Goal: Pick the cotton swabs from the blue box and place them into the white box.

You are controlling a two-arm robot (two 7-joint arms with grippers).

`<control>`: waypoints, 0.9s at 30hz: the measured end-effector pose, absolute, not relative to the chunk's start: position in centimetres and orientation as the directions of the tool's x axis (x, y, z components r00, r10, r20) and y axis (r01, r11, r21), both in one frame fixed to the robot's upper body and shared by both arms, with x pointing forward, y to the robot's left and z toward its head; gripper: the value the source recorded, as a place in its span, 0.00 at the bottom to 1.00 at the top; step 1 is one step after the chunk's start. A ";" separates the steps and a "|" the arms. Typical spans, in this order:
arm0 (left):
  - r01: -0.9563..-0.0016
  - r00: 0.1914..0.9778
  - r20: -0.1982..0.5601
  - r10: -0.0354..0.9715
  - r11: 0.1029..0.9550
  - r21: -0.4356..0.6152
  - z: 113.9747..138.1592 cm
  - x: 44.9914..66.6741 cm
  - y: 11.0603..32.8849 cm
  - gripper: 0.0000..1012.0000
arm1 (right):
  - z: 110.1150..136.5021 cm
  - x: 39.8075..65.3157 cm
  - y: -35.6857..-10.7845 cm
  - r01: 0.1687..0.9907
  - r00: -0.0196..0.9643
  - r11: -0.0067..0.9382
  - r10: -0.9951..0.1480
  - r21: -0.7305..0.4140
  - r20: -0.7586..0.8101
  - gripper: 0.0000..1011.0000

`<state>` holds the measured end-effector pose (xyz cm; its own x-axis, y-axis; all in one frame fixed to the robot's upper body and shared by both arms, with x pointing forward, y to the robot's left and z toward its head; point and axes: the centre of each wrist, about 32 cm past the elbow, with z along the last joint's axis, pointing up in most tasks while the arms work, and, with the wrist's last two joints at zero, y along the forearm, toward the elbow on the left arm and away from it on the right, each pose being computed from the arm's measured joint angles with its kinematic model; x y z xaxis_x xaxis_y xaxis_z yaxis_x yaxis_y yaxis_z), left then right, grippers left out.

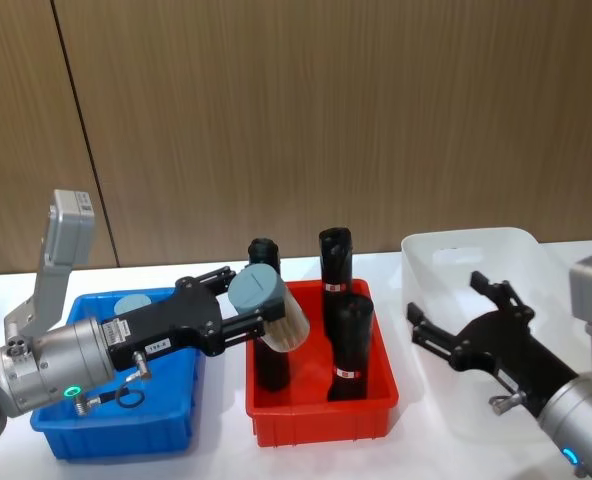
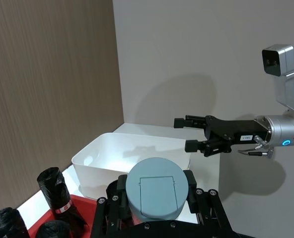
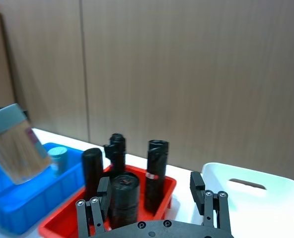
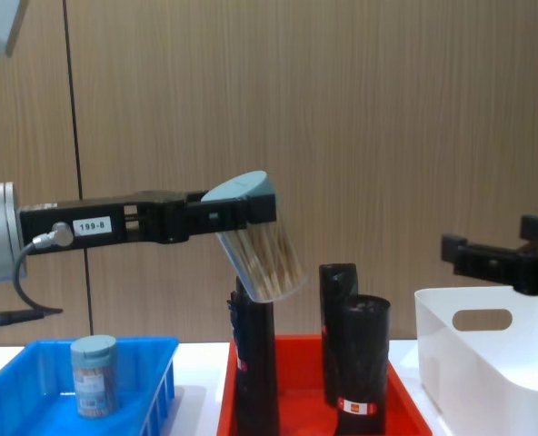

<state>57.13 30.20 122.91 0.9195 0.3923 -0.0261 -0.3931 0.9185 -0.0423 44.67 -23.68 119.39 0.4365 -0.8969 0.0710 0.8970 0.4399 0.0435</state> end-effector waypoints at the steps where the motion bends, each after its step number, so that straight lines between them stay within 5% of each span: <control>1: -0.393 0.920 -0.026 0.392 0.919 -0.042 122.9 57.1 30.2 0.66 | 119.4 44.7 -23.7 0.893 0.444 0.448 -0.893 0.041 0.073 0.99; 27: -0.390 0.921 -0.026 0.389 0.920 -0.043 122.9 57.2 30.1 0.66 | 122.2 48.0 -23.7 0.660 0.751 0.746 -0.657 -0.086 0.063 0.99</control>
<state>57.18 30.12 122.91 0.9207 0.3895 -0.0263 -0.3903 0.9197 -0.0431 47.98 -23.70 122.18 0.7512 -0.6571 0.0625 0.6600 0.7463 -0.0864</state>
